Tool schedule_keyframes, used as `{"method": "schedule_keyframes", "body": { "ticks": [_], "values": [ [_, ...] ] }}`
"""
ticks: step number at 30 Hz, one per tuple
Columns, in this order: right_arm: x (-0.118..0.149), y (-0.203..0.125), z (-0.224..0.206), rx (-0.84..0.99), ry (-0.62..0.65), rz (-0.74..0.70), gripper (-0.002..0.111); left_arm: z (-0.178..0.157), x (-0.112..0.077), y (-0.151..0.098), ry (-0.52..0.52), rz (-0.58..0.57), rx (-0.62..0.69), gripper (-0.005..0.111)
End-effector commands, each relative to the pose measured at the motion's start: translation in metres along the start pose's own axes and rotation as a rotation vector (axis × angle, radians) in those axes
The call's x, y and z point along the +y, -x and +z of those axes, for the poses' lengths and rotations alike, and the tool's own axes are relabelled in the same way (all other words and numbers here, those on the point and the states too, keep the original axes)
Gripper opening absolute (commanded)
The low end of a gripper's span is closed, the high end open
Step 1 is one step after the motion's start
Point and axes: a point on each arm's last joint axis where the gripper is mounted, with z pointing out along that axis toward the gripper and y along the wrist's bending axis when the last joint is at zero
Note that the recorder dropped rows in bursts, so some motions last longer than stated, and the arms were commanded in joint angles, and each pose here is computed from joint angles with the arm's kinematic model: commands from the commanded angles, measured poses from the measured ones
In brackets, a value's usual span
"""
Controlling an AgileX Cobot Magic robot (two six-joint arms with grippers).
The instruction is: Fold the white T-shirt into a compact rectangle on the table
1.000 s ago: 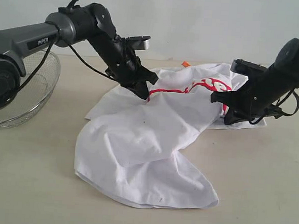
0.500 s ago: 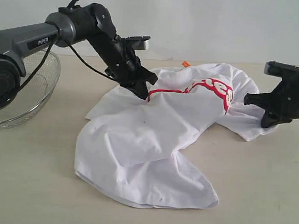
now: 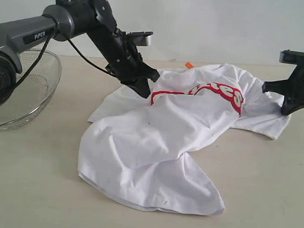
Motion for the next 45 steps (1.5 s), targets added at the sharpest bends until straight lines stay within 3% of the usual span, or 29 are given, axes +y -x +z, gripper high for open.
{"method": "schedule_keyframes", "body": {
  "ticks": [1, 4, 11, 17, 25, 30, 45],
  "values": [
    [-0.006, 0.007, -0.001, 0.016, -0.013, 0.026, 0.0, -0.009, -0.005, 0.003, -0.005, 0.009, -0.004, 0.005],
    [-0.004, 0.013, -0.008, -0.041, 0.001, 0.039, 0.0, -0.017, -0.003, 0.004, 0.001, 0.006, -0.017, 0.005],
    [0.015, 0.028, -0.049, -0.159, 0.208, 0.089, 0.0, -0.034, 0.005, 0.004, -0.004, -0.015, -0.036, 0.005],
    [0.029, 0.015, -0.061, -0.13, 0.331, 0.069, 0.0, -0.041, 0.003, 0.005, -0.01, -0.017, -0.053, 0.005],
    [0.031, -0.041, -0.048, -0.09, 0.301, 0.076, 0.0, -0.041, 0.0, 0.007, -0.045, -0.021, -0.069, 0.005],
    [0.052, -0.06, -0.036, -0.058, 0.32, 0.022, 0.0, -0.041, -0.002, 0.008, -0.07, -0.031, -0.08, 0.005],
    [0.061, -0.069, 0.005, -0.03, 0.281, 0.048, 0.0, -0.042, -0.008, 0.011, -0.133, -0.037, -0.11, 0.005]
  ]
}}
